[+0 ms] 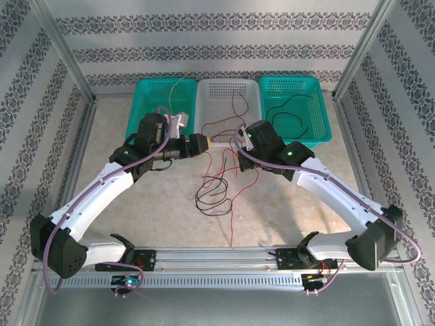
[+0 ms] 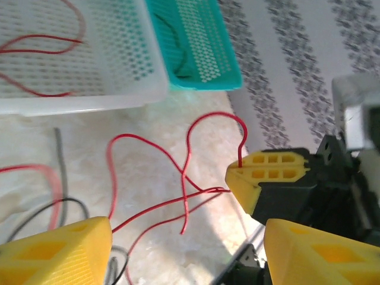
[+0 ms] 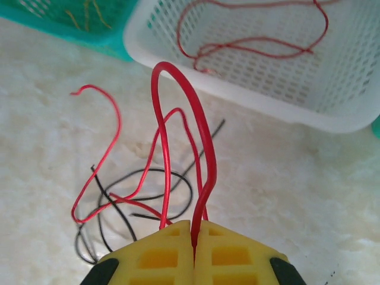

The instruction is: Untangle the cables

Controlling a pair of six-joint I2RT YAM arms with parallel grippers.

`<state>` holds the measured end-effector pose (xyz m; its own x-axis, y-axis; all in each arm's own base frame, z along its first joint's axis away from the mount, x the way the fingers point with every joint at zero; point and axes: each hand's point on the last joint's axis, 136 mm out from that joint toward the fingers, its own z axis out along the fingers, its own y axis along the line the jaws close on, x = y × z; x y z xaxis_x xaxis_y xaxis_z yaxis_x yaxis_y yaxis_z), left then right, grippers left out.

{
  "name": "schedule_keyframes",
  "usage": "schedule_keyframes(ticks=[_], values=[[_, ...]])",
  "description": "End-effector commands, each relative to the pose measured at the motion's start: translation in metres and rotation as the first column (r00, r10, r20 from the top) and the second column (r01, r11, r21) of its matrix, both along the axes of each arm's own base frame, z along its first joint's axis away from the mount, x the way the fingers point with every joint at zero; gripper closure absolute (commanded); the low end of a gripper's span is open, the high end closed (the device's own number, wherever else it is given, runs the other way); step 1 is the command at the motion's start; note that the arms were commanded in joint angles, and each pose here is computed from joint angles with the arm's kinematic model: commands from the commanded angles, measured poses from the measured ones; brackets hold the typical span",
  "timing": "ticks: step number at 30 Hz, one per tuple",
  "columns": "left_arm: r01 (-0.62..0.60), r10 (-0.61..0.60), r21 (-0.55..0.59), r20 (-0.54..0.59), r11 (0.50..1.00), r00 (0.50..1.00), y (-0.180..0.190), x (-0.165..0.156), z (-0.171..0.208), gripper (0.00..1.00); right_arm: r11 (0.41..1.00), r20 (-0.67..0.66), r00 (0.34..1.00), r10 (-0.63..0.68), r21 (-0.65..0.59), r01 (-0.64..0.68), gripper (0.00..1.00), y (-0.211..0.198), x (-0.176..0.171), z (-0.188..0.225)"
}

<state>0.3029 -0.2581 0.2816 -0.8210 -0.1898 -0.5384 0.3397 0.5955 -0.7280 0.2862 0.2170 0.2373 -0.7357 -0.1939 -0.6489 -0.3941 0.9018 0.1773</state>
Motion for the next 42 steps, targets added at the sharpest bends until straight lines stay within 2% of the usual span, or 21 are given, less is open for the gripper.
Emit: schedule_keyframes(ticks=[1,9,15,21,27,30,32,36,42], values=[[0.066,-0.063,-0.04,0.083,0.997,0.995,-0.027,-0.001,0.014,0.31,1.0,-0.007,1.0,0.009,-0.001,-0.009,1.0,-0.003,-0.013,0.019],[0.103,-0.1,-0.053,0.06,0.993,0.993,-0.062,0.01,0.0,0.33,0.997,0.023,1.0,0.004,0.078,-0.005,1.0,0.0,-0.015,0.05],[0.062,-0.061,-0.006,0.061,0.998,0.996,-0.069,0.03,-0.012,0.44,0.993,0.05,0.999,0.002,0.119,-0.007,1.0,0.007,-0.01,0.064],[0.132,-0.128,-0.077,0.056,0.988,0.99,-0.09,0.035,-0.006,0.51,0.987,0.047,0.999,0.022,0.158,-0.029,1.0,0.018,-0.008,0.073],[0.149,-0.146,-0.028,0.081,0.988,0.986,-0.088,0.037,-0.007,0.81,0.986,0.049,0.999,0.008,0.164,-0.016,1.0,0.019,-0.003,0.074],[0.113,-0.12,0.079,0.084,0.99,0.989,-0.075,0.039,-0.007,0.98,0.99,0.031,0.999,-0.043,0.135,0.038,1.0,0.008,0.004,0.066],[0.059,-0.076,0.163,0.1,0.985,0.992,-0.059,0.04,-0.006,1.0,0.987,-0.003,0.997,-0.078,0.141,0.078,1.0,-0.001,0.009,0.056],[-0.019,-0.016,0.226,0.152,0.974,0.988,-0.026,0.037,0.017,1.0,0.976,-0.099,0.986,-0.136,0.159,0.15,0.98,-0.016,0.017,0.023],[-0.037,0.02,0.049,0.309,0.998,0.951,-0.009,0.018,0.107,1.0,0.952,-0.186,0.972,-0.141,0.245,0.185,0.91,-0.014,0.021,-0.008]])
